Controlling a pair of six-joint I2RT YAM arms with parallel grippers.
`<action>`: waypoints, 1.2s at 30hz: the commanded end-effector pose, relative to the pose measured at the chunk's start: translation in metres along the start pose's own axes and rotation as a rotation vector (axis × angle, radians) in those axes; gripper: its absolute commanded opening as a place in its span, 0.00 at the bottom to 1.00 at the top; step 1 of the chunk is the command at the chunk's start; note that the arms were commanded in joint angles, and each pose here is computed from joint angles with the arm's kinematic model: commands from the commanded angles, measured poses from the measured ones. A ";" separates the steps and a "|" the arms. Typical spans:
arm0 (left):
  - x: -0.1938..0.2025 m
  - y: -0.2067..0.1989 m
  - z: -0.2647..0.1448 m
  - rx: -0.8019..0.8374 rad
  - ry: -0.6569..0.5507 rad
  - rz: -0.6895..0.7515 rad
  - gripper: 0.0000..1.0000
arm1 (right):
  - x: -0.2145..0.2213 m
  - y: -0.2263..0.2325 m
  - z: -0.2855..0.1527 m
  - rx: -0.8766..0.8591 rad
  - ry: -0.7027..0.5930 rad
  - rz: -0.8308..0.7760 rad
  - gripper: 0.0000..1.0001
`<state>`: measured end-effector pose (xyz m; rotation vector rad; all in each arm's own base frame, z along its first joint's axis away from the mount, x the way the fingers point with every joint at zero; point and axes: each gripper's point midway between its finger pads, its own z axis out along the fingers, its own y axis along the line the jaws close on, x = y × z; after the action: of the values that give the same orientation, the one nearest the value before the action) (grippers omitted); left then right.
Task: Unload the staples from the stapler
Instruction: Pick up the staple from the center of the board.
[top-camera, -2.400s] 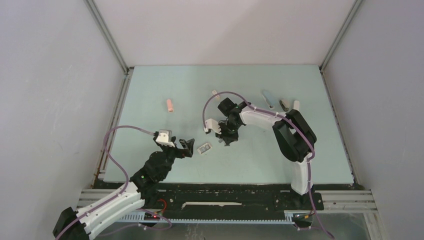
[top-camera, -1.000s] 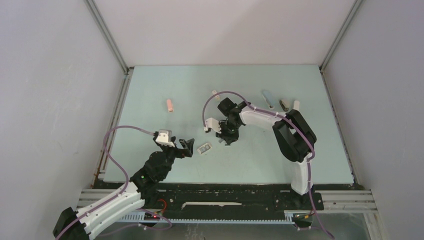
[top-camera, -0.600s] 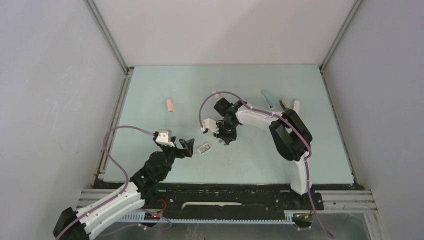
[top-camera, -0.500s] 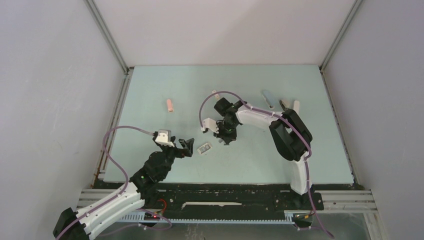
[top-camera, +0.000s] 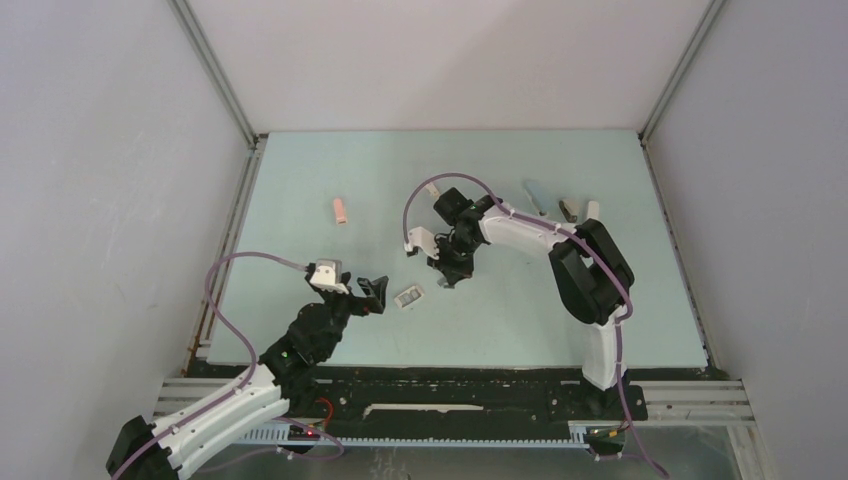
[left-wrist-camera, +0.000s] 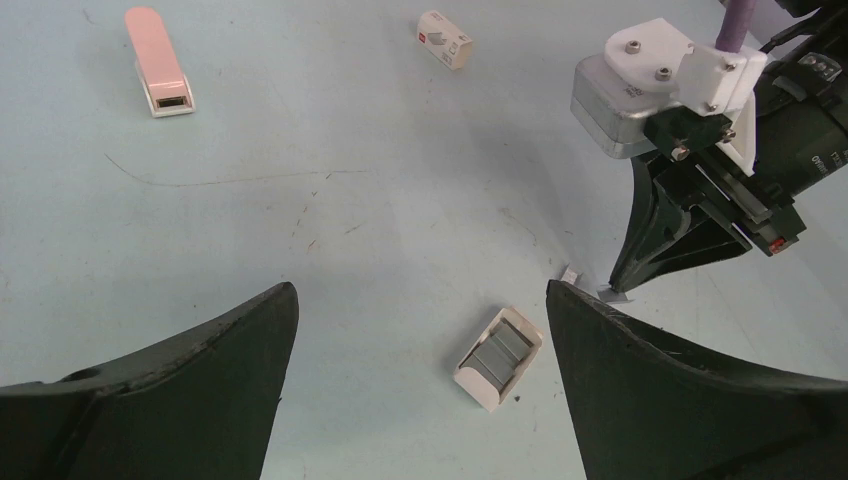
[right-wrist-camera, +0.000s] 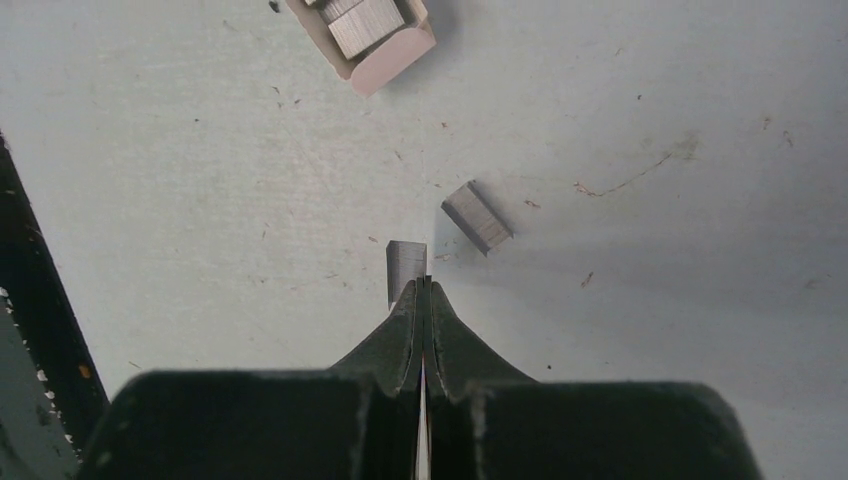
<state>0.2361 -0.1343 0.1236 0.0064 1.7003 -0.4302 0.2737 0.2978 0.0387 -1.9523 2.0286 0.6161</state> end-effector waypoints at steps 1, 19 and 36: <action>-0.006 0.004 0.001 -0.023 -0.036 -0.024 1.00 | -0.019 0.006 -0.017 -0.002 -0.069 0.010 0.00; -0.009 0.017 -0.004 -0.080 -0.073 -0.072 1.00 | -0.092 0.047 -0.008 -0.125 -0.290 0.295 0.00; -0.008 0.019 -0.005 -0.087 -0.074 -0.075 1.00 | -0.113 0.054 0.007 -0.061 -0.386 0.496 0.00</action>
<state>0.2369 -0.1213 0.1358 -0.1012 1.6477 -0.4336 0.2191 0.3868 0.0611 -1.3196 2.3185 1.0594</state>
